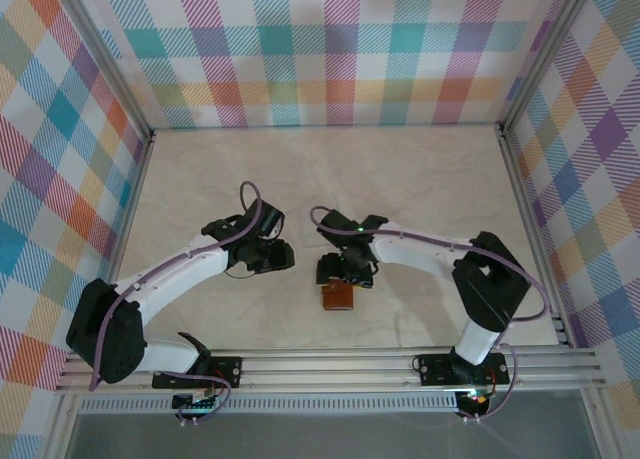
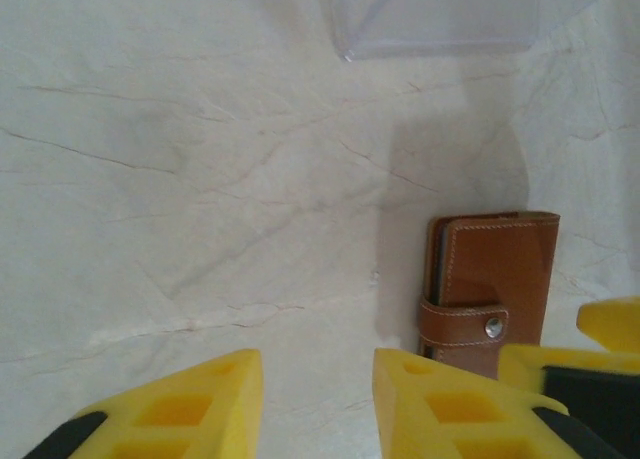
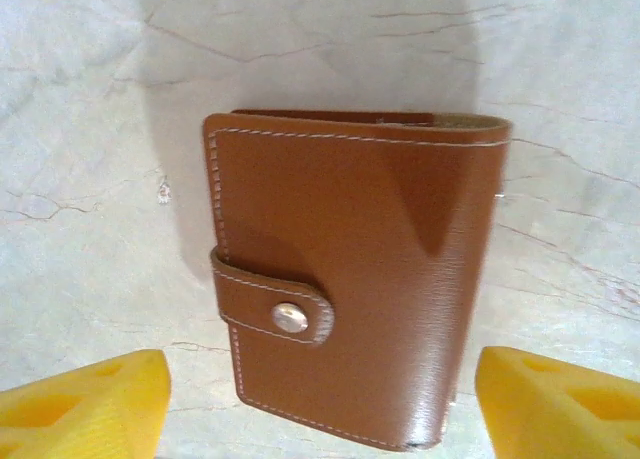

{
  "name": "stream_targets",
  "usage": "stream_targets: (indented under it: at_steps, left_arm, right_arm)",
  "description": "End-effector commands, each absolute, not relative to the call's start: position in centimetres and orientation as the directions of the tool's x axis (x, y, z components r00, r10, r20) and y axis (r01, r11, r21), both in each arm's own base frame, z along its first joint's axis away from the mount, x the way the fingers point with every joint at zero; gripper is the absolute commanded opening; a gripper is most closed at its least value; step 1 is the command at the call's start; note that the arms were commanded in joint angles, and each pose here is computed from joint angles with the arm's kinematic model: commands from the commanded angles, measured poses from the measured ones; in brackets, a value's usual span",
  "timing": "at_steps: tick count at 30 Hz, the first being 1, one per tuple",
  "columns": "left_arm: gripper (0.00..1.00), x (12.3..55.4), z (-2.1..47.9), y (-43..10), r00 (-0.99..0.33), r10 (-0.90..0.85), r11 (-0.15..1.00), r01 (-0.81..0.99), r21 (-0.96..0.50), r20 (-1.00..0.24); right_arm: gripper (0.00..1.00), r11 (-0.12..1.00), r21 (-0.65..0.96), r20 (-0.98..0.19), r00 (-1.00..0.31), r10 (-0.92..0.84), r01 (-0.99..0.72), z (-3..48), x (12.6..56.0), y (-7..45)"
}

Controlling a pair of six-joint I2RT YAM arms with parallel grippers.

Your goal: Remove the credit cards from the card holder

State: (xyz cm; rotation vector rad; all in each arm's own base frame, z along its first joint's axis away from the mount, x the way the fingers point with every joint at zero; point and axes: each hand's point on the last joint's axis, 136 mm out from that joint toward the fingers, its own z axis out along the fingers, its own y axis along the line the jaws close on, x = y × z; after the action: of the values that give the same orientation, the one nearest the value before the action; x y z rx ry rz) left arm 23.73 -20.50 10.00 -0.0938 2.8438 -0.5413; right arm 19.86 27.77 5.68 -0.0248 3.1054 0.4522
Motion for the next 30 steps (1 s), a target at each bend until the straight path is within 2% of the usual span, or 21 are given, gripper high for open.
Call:
stream_targets:
  at_steps: [1, 6, 9, 17, 23, 30]
  left_arm:
    - [0.31, 23.0, 8.8, -23.2, -0.980, -0.099, 0.905, -0.017, -0.425, -0.171]
    - [0.31, 22.2, 7.3, -26.2, -0.989, -0.079, 0.883, -0.011, -0.468, -0.127]
    - [0.26, 21.9, 6.7, -27.6, -0.991, -0.071, 0.876, -0.008, -0.483, -0.113]
    - [0.15, 21.4, 4.3, -27.7, -0.994, -0.022, 0.930, 0.020, -0.368, -0.109]
    - [0.11, 21.3, 2.2, -27.4, -0.997, 0.001, 0.948, 0.026, -0.318, -0.079]
    - [0.10, 21.4, 1.5, -27.4, -0.997, 0.010, 0.953, 0.031, -0.301, -0.072]
  right_arm:
    - [0.72, 0.915, 0.399, -0.015, -0.999, -0.050, -0.051, 5.8, 20.6, 28.1]
    - [0.60, 0.890, 0.450, -0.034, -0.997, -0.066, -0.074, 5.0, 21.4, 26.9]
    - [0.54, 0.876, 0.477, -0.024, -0.997, -0.068, -0.071, 4.2, 21.8, 26.6]
    - [0.46, 0.830, 0.553, 0.000, -0.997, -0.083, -0.070, 3.4, 22.2, 27.4]
    - [0.44, 0.838, 0.544, 0.036, -0.996, -0.083, -0.050, 2.0, 21.8, 27.2]
    - [0.35, 0.835, 0.549, 0.054, -0.996, -0.075, -0.033, 1.6, 21.4, 27.1]
